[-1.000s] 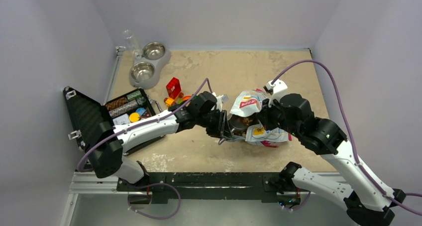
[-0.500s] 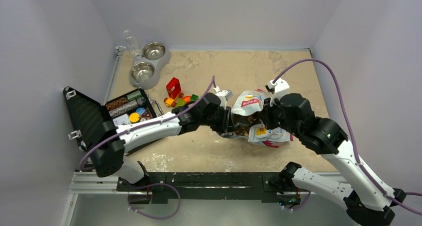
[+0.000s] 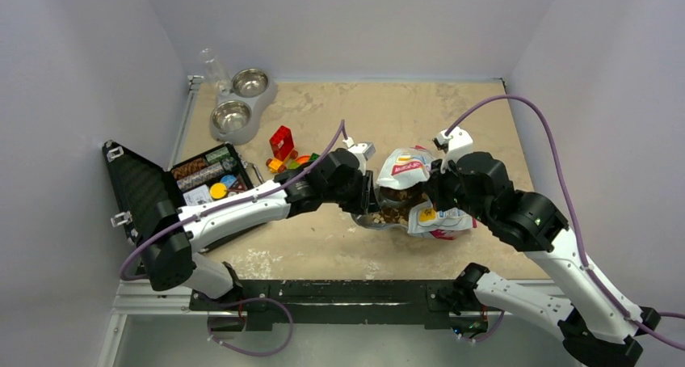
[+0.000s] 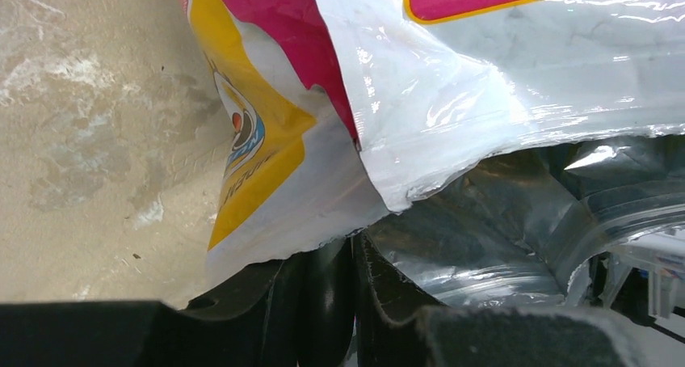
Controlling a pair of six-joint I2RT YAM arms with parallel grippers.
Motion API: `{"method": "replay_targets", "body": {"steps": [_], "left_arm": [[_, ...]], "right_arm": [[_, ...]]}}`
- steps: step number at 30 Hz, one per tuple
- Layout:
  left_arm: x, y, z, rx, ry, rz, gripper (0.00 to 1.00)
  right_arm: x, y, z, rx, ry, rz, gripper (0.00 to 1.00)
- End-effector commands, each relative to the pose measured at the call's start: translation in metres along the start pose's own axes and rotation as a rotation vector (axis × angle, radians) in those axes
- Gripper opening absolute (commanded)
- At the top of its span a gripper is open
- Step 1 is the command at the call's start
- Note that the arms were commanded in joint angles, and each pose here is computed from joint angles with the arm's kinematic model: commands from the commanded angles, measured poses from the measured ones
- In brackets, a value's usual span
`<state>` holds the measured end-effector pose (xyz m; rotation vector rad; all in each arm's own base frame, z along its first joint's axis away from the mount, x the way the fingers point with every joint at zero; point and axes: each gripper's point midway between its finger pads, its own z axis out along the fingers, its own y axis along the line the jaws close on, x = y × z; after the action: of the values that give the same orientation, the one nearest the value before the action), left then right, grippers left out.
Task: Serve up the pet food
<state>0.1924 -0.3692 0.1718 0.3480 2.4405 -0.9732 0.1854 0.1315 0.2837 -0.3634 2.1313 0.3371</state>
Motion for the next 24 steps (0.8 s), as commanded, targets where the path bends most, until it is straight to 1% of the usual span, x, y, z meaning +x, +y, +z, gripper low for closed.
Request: {"method": "replay_targets", "body": {"steps": [1,5,7,9,10,11,15,19,22,24], "left_arm": [[0.007,0.022,-0.001,-0.12,0.034,-0.134,0.0],[0.021,0.008,0.019,-0.039,0.114,-0.225,0.0],[0.03,0.003,0.029,-0.024,0.186,-0.255,0.03],[0.037,0.008,0.033,-0.08,0.245,-0.278,0.08],[0.039,0.008,0.034,-0.076,0.253,-0.293,0.13],[0.038,0.008,0.036,-0.065,0.248,-0.31,0.15],[0.036,0.009,0.039,-0.033,0.232,-0.384,0.32],[0.035,0.009,0.043,-0.001,0.235,-0.455,0.45],[0.037,0.011,0.049,0.033,0.237,-0.525,0.48],[0.039,0.01,0.052,0.057,0.242,-0.584,0.45]], "right_arm": [[-0.022,-0.001,-0.02,-0.02,-0.108,0.026,0.0],[-0.023,0.003,-0.016,-0.031,-0.098,0.02,0.0],[-0.025,0.004,-0.017,-0.033,-0.1,0.015,0.0],[-0.027,0.004,-0.017,-0.032,-0.1,0.01,0.0],[-0.028,0.004,-0.018,-0.032,-0.101,0.009,0.0],[-0.029,0.004,-0.018,-0.033,-0.1,0.007,0.0],[-0.029,0.006,-0.018,-0.041,-0.092,0.005,0.0],[-0.031,0.007,-0.018,-0.046,-0.092,0.002,0.0],[-0.035,0.008,-0.019,-0.047,-0.097,-0.003,0.0],[-0.038,0.008,-0.018,-0.046,-0.099,-0.009,0.0]]}}
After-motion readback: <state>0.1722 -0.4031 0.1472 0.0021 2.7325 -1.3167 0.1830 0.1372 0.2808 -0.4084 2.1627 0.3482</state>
